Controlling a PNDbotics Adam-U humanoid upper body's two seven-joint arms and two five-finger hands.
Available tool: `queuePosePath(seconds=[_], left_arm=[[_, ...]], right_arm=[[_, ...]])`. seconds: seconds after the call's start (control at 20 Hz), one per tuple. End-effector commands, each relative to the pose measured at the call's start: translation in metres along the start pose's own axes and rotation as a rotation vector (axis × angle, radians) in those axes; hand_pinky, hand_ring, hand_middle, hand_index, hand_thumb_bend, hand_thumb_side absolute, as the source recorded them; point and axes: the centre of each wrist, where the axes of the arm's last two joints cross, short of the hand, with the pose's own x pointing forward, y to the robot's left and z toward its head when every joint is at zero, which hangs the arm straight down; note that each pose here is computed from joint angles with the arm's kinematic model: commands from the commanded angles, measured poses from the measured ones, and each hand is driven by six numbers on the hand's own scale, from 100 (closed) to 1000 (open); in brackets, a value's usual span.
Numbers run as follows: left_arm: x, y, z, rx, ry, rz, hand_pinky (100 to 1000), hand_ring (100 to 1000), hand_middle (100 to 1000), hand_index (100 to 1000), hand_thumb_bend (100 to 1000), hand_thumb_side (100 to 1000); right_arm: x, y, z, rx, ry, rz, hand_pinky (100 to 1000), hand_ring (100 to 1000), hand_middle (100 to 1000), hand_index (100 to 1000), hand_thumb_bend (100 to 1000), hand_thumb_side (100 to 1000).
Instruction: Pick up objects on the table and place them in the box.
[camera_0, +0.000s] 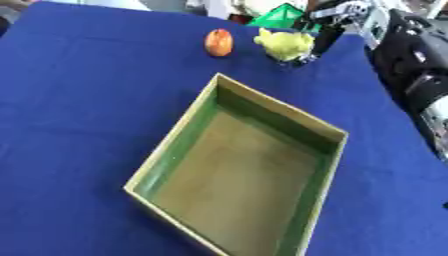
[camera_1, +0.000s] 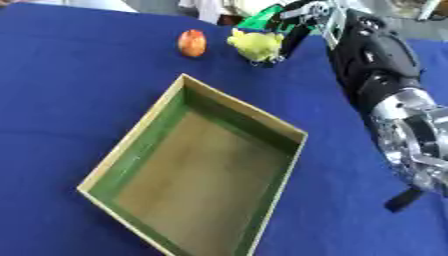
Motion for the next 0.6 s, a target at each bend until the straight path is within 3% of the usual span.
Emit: queuePosePath(seconds=[0.05,0.35,0.6], left_arm=[[0.004,-0.001,-0.003,-0.009,-0.017,0.009,678,764,776,829,423,841],[0.004,-0.002,-0.002,-0.01,-0.012,0.015,678,764,775,826,418,845],[0.004,-0.002,-0.002,-0.013,-0.01,0.017,679,764,776,827,415,848]], right_arm=[[0.004,-0.012,0.004,-0.016,0.009,0.011,905,987,947,1000,514,383],[0.014,-0.005,-0.005,-0.029,0.004,0.006,890,977,930,997,447,421],[0.017,-0.006,-0.006,-0.095,-0.011,-0.001,858,951,873,952,262,483]])
